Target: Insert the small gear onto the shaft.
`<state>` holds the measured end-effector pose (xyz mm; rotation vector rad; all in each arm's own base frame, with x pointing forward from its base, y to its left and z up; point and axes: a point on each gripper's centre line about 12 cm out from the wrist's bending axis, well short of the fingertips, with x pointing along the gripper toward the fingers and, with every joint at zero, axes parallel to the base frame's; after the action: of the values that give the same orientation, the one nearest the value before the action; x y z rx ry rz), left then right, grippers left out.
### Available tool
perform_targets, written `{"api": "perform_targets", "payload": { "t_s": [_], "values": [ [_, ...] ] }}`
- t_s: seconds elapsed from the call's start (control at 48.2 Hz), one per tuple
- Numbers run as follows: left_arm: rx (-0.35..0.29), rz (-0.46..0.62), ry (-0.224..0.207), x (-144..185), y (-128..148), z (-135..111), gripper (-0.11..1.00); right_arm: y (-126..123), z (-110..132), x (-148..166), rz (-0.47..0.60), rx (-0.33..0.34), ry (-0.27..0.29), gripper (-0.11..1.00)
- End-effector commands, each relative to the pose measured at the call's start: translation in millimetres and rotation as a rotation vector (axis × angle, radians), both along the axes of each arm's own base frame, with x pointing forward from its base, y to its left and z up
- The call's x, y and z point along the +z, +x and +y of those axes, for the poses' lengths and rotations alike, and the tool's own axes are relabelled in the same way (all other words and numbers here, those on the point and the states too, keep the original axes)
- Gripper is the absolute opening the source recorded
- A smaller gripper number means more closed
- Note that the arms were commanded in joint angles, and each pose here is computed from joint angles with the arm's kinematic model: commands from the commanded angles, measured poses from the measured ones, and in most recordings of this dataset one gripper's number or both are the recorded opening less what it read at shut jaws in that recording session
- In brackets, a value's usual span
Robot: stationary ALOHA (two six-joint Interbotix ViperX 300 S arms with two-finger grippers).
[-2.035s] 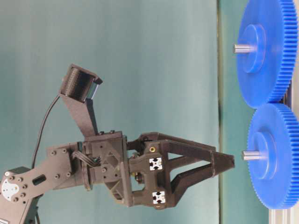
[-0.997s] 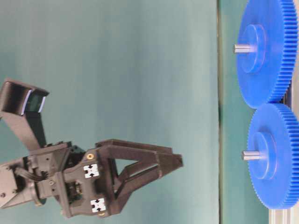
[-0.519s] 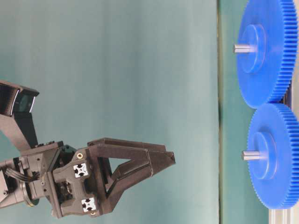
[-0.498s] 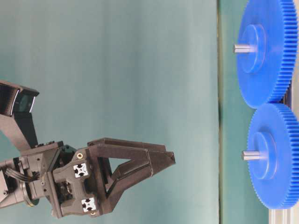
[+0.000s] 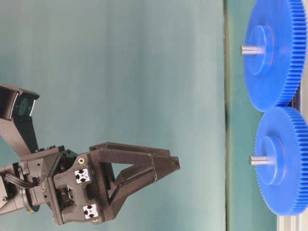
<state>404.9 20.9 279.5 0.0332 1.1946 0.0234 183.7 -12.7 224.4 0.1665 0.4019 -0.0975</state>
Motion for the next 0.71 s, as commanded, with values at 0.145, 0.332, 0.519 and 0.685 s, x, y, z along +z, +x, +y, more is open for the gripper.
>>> {"api": "perform_targets", "payload": {
  "t_s": [0.145,0.332,0.519,0.685],
  "values": [
    [-0.004,-0.064,0.007,23.4,-1.9,-0.9,0.84,1.9,-0.4,3.8,-0.015,-0.006,0.01,0.02],
    [-0.002,-0.064,0.007,23.4,-1.9,-0.2,0.84,1.9,-0.4,3.7,-0.013,-0.006,0.01,0.02],
    [-0.005,-0.064,0.005,23.4,-1.9,-1.2,0.84,1.9,-0.4,3.7,-0.013,-0.006,0.01,0.02],
    [-0.005,-0.06,0.008,21.6,-1.1,-0.8,0.84,1.9,-0.4,3.7,-0.013,-0.006,0.01,0.02]
  ]
}}
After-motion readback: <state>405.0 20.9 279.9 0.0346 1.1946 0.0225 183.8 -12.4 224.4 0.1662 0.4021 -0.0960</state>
